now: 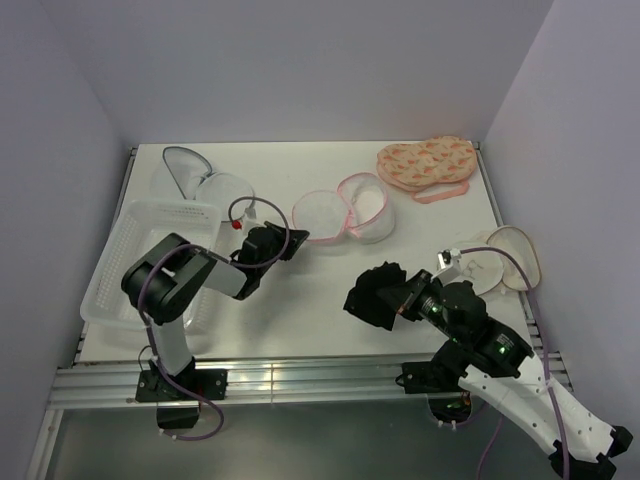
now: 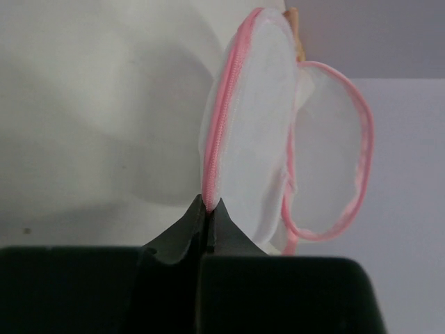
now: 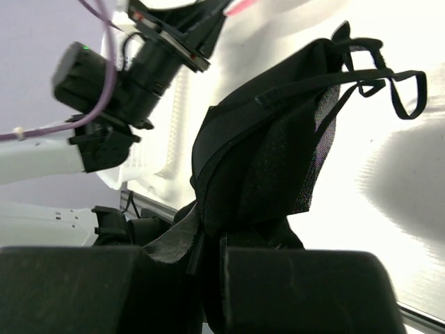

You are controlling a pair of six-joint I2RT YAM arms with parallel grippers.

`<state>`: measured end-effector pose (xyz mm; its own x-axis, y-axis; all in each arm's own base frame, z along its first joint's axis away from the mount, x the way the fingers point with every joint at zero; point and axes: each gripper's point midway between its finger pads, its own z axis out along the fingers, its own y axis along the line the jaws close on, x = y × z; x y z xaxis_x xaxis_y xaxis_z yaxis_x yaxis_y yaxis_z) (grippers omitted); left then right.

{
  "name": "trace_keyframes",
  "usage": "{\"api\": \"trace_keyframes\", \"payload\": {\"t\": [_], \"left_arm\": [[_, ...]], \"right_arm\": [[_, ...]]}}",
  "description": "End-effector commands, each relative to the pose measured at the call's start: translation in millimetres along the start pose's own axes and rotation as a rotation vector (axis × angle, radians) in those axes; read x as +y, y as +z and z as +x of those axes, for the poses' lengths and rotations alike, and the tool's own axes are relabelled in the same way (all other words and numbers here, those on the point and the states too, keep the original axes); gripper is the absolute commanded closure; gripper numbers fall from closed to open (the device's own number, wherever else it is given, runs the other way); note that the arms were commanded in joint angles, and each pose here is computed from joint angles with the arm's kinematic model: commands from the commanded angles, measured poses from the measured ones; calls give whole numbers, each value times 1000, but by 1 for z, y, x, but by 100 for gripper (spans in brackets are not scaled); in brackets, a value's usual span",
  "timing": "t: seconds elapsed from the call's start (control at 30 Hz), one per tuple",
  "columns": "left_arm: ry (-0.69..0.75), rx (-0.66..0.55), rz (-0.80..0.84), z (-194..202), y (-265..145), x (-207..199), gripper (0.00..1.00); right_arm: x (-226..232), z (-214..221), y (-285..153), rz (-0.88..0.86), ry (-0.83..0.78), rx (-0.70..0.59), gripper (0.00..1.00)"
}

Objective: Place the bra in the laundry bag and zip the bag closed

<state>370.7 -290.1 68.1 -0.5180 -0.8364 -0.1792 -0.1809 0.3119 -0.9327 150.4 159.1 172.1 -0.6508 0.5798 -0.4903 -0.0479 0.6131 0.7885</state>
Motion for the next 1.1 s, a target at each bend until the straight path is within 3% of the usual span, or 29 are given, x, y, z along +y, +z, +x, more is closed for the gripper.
{"api": "trace_keyframes", "payload": {"t": [0.0, 0.3, 0.43, 0.73, 1.07], "left_arm": [[137, -26, 16, -1, -7, -32, 100], [391, -20, -127, -3, -53, -56, 100], [482, -1, -118, -5, -88, -74, 100], [592, 71, -39, -4, -146, -101, 100], [650, 96, -17, -7, -173, -122, 100]], "right_arm": [[18, -22, -14, -36, -11, -72, 100], [43, -63, -41, -24, -77, -189, 100], [56, -85, -48, 9, -153, -244, 100], [83, -131, -32, 183, -374, -286, 100], [84, -162, -2, 458, -584, -282, 100]]}}
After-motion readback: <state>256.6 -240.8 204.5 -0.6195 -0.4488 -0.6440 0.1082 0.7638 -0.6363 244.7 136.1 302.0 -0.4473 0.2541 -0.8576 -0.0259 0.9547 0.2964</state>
